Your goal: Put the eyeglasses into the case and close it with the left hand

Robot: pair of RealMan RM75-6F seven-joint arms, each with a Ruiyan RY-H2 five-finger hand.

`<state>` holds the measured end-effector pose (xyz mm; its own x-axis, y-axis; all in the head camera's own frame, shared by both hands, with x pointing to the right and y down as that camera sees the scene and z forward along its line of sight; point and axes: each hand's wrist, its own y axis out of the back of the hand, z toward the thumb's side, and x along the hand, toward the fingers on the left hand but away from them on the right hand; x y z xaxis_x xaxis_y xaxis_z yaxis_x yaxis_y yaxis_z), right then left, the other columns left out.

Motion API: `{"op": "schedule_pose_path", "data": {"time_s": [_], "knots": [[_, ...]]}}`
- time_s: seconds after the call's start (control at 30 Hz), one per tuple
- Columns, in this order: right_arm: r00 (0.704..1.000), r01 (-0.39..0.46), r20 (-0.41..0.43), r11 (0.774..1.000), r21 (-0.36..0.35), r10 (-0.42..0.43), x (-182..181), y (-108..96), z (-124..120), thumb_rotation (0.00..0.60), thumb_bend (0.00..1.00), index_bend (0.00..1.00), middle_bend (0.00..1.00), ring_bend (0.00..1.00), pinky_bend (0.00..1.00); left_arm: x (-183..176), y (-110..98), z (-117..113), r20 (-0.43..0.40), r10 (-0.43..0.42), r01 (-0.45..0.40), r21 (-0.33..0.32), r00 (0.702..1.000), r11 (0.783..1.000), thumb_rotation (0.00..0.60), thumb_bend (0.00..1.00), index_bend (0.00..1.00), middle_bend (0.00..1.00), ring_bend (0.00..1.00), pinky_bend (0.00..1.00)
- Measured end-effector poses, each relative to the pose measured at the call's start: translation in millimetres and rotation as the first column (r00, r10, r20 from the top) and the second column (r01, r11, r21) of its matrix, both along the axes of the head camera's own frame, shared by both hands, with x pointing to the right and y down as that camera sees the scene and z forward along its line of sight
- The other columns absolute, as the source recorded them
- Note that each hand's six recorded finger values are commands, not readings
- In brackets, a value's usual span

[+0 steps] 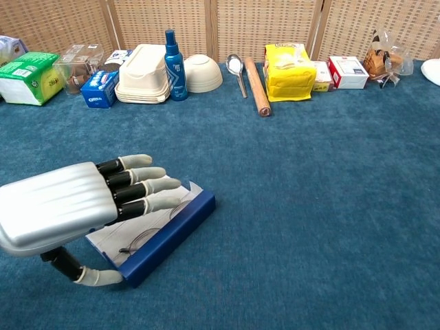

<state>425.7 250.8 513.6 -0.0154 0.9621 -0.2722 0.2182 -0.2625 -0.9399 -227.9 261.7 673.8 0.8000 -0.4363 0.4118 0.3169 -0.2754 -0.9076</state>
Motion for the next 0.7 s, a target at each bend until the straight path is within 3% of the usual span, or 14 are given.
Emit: {"op": "schedule_pose_path", "data": {"time_s": [0.7], "knots": [[1.0, -0.017, 0.002, 1.0, 0.007, 0.017, 3, 5, -1, 0.504, 0.7, 0.17, 0.31, 0.18, 0.2, 51, -35, 12, -0.075, -0.19, 0.188, -0.042, 0.979, 0.981, 0.288, 0.2, 0.0, 0.0, 0.0, 0.0]]}}
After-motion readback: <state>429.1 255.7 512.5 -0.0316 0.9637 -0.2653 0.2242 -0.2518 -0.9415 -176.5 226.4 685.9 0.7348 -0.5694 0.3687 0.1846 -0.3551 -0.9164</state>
